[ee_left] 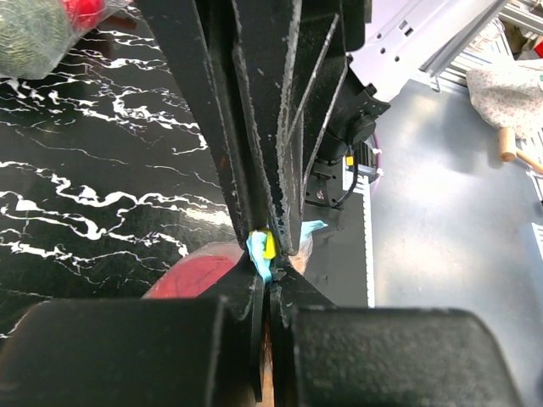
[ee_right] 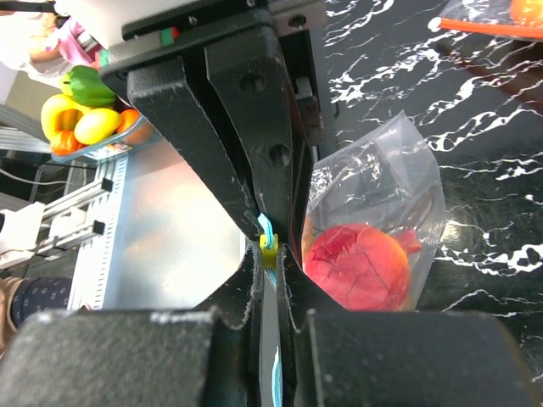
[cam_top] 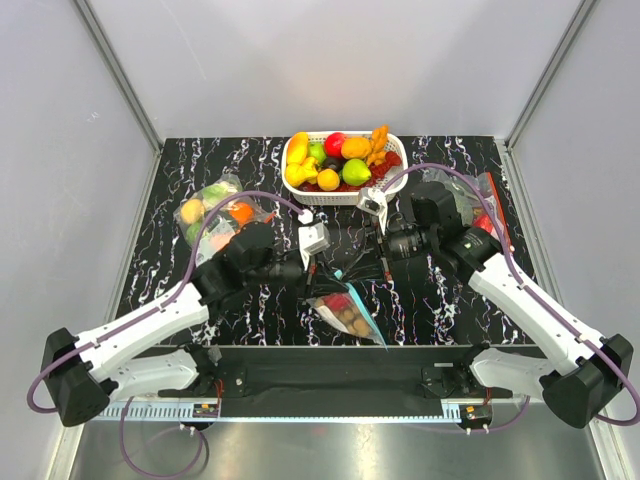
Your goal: Open the zip-top bag and remove the fake food
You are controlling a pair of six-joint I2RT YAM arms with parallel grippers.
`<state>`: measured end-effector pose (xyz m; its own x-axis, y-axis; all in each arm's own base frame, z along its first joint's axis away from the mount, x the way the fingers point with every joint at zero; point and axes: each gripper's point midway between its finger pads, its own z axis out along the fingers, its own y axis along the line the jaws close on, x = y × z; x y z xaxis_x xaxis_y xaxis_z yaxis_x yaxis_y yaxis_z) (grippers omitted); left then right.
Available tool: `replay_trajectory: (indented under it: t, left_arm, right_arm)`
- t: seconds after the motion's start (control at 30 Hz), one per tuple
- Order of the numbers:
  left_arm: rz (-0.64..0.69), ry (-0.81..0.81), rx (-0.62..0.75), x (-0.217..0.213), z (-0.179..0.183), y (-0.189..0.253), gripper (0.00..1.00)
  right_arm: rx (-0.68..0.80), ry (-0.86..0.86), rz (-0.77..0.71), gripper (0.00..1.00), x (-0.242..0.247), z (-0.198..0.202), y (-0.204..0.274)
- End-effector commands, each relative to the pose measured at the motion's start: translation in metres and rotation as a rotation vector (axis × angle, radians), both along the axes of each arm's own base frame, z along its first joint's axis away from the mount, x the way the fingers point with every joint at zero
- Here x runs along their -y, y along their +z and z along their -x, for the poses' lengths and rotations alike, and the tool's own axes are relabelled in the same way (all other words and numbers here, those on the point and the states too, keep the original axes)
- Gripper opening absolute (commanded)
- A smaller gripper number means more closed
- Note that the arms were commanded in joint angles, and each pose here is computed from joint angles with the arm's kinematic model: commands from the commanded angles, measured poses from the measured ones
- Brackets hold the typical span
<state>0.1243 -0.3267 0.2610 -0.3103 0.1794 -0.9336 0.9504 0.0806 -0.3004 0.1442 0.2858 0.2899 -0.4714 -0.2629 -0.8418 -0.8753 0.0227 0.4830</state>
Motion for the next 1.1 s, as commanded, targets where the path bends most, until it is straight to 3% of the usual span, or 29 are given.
replay_trajectory:
  t: [0.0, 0.57, 1.07]
  left_arm:
    - [0.107, 0.042, 0.088, -0.007, -0.011, 0.037, 0.00]
    - [0.065, 0.237, 0.136, -0.033, -0.044, 0.036, 0.00]
    - [-0.085, 0.738, 0.136, -0.077, -0.122, 0.002, 0.00]
  right_arm:
    - [-0.004, -0.031, 0.039, 0.00, 0.006, 0.001, -0.009]
    - [-0.019, -0.069, 0.076, 0.00, 0.012, 0.002, -0.023]
    - [-0.058, -0.135, 0.130, 0.00, 0.012, -0.009, -0.043]
